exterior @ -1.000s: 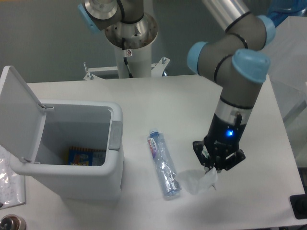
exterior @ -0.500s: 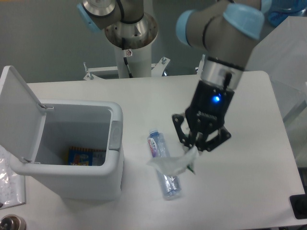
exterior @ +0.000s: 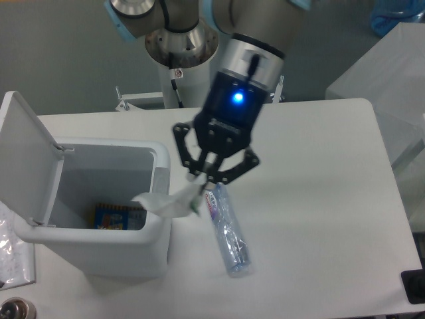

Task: Place the trash in the trash can
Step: 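Lift the plastic bag and carry it over the open trash bin, then open the gripper to drop the bag into the bin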

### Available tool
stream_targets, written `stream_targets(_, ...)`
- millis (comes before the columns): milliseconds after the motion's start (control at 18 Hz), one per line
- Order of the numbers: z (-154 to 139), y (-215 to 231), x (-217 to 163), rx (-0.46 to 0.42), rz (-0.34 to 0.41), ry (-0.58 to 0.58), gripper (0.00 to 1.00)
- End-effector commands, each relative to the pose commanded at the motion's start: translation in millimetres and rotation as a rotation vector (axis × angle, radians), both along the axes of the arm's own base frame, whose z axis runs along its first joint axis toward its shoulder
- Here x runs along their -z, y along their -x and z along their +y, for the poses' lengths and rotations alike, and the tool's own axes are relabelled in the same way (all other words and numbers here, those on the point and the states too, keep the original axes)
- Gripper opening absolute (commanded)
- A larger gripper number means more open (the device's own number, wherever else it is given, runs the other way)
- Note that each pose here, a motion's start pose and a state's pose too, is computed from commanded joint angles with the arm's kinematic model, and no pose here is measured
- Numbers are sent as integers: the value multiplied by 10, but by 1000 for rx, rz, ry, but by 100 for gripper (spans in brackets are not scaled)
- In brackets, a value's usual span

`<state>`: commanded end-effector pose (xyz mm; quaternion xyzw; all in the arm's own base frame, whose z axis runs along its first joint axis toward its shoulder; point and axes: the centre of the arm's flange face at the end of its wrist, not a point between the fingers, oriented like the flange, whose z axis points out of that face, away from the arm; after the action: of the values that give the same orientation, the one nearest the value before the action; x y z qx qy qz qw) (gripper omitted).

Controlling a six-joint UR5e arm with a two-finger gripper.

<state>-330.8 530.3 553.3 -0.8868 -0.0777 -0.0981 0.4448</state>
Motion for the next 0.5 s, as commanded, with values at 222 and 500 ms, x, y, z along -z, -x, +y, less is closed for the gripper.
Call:
stream_targets(222,16,-179,95,28,-7,12,23)
stream_targets(500,35,-267,125,43,-5,13,90)
